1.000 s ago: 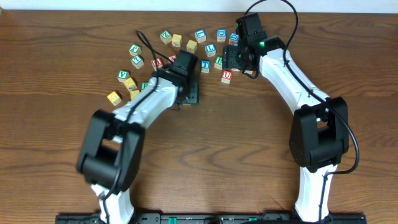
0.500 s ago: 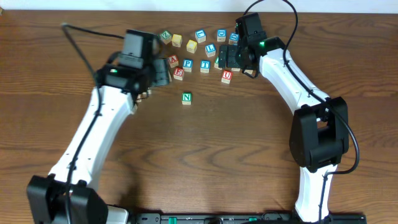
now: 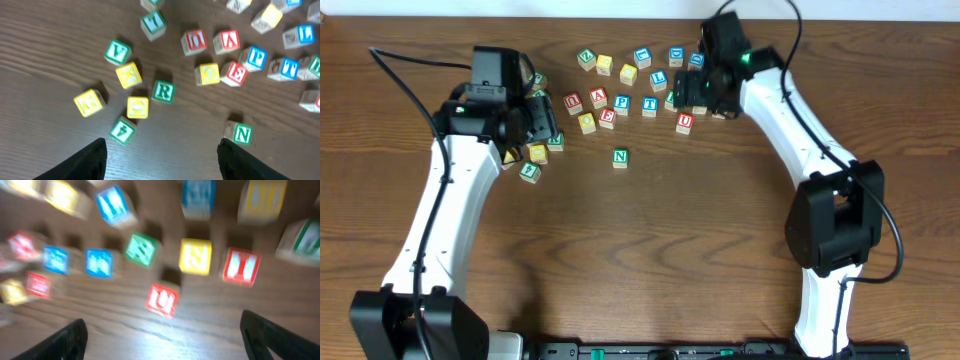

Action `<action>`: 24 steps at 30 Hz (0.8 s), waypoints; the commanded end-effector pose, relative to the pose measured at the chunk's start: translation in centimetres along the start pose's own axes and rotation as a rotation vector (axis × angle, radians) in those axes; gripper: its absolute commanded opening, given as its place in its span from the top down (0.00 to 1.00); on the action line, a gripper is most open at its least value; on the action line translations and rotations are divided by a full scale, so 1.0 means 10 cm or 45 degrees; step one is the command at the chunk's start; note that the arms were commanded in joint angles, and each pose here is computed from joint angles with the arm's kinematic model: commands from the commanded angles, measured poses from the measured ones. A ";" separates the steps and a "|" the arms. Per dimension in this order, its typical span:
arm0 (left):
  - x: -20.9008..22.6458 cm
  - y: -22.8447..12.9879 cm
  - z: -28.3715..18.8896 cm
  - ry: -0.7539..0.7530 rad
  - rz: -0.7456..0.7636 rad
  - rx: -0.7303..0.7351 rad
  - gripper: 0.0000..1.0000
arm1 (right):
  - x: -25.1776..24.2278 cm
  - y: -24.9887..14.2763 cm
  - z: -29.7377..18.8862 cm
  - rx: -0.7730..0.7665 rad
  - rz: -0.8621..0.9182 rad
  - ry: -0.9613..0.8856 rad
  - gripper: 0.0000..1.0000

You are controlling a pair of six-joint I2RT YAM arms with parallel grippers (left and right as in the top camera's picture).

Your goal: Spell out NEURIPS

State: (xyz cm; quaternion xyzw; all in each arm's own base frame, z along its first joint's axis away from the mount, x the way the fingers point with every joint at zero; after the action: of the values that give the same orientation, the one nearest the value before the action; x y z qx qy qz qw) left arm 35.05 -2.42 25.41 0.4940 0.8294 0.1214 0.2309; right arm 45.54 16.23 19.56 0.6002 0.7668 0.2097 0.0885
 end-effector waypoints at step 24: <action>-0.14 0.54 -0.65 -0.089 0.004 -0.239 0.30 | 0.22 0.42 -0.78 -0.227 -0.031 -0.084 0.24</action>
State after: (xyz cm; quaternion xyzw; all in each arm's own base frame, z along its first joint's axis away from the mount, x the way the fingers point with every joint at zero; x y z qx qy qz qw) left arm 36.37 -1.14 33.96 0.4734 0.8048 0.1754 0.3123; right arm 45.97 16.91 28.57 0.5838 0.7520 0.2592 0.1629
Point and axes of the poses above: each gripper's point midway between its finger pads, its own z axis out along the fingers, its own x axis along the line the jaws close on, y = z × x, the point moved 9 cm from there along -z, back along the fingers, and after that the axes turned 15 degrees about -z, right-handed, at the moved point
